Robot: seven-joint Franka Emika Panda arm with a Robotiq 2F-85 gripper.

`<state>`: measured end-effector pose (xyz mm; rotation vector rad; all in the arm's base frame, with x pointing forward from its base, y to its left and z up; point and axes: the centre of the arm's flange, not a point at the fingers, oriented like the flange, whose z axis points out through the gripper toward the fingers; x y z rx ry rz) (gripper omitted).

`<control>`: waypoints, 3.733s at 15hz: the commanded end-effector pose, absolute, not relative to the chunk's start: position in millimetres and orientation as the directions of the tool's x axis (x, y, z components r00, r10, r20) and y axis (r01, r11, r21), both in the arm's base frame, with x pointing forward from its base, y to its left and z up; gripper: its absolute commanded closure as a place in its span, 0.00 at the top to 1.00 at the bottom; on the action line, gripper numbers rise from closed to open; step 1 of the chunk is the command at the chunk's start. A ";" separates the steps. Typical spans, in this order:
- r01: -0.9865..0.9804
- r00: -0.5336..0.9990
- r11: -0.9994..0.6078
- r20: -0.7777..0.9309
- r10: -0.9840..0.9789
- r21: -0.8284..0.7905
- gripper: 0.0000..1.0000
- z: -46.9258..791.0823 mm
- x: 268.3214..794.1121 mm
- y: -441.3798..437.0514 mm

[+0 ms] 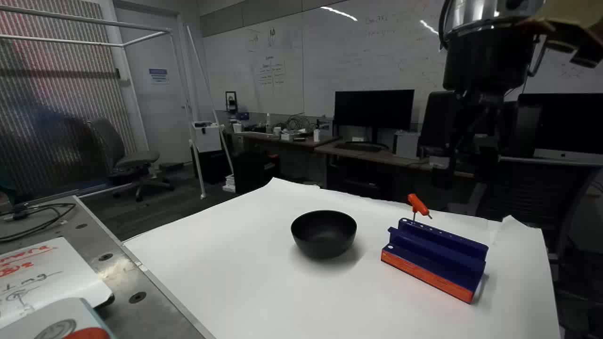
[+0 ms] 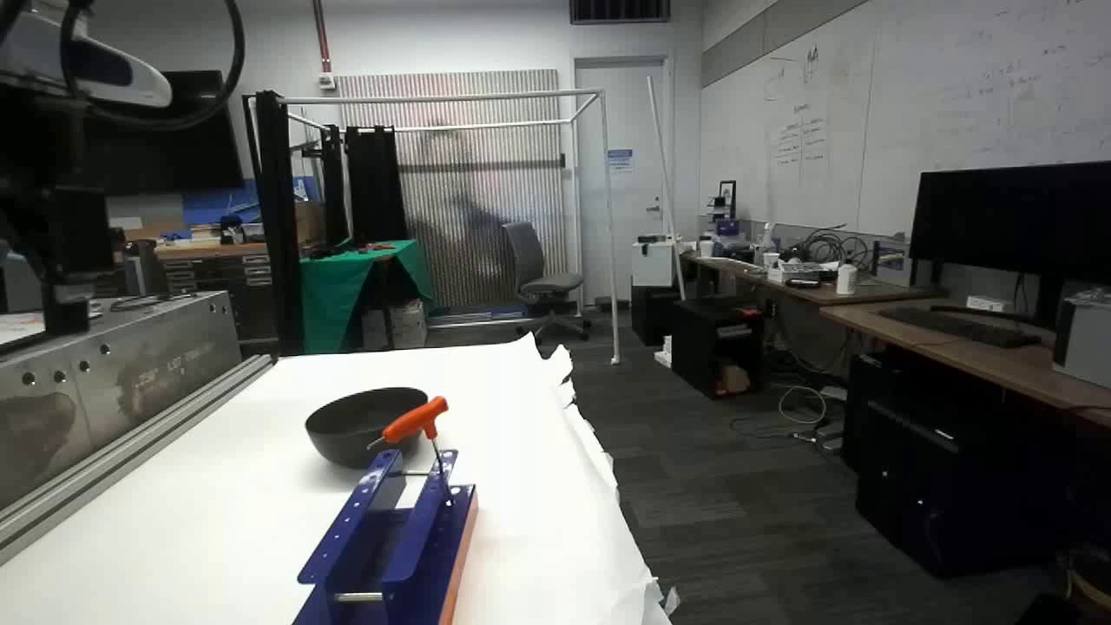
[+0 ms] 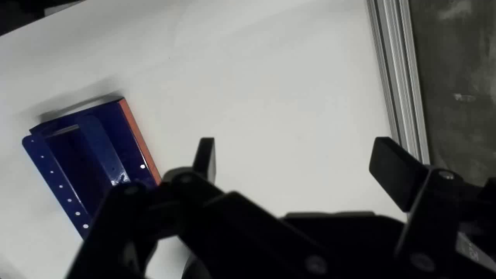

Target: Pick the orange object and put it in the bowl

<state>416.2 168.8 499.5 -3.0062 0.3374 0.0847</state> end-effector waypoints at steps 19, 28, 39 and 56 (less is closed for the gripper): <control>-0.557 0.829 -0.830 0.063 -0.556 0.007 1.00 361.5 553.6 -8.5; -0.620 0.785 -0.781 0.085 -0.614 0.077 0.35 357.1 555.9 -20.6; -0.670 0.742 -0.726 0.157 -0.652 0.153 0.10 445.5 532.2 7.3; -0.555 0.728 -0.664 0.094 -0.679 -0.502 0.10 367.5 597.9 59.1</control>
